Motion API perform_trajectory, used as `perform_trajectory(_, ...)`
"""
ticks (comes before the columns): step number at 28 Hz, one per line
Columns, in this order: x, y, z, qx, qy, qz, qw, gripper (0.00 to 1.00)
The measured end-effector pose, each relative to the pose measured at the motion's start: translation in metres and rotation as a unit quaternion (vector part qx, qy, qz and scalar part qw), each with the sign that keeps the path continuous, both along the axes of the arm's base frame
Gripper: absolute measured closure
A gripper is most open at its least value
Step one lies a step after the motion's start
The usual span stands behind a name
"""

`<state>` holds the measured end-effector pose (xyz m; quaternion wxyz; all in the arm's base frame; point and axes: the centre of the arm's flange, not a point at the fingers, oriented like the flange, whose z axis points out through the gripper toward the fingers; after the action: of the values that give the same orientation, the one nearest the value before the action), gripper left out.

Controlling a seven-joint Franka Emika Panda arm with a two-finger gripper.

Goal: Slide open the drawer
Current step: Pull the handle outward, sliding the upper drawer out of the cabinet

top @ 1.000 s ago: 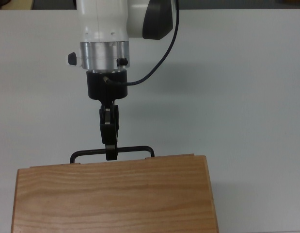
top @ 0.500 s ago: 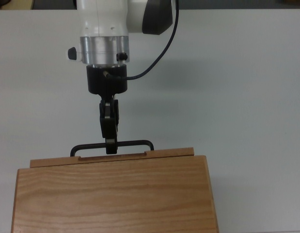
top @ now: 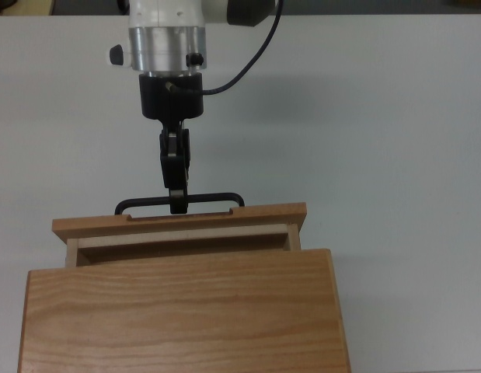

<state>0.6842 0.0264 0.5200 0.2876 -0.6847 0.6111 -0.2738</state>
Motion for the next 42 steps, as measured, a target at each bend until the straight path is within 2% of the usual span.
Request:
perform_trajectory(10, -0.018, -0.002, 0.002, -0.001, 0.009, 0.000, 1.0000, 0.84)
perform_trajectory(23, -0.035, -0.005, 0.014, -0.002, 0.062, 0.003, 0.9981, 0.84)
perform_trajectory(33, -0.044, -0.004, 0.023, -0.011, 0.088, 0.009, 0.9960, 0.84)
perform_trajectory(42, -0.050, -0.003, 0.027, -0.027, 0.110, 0.015, 0.9935, 0.84)
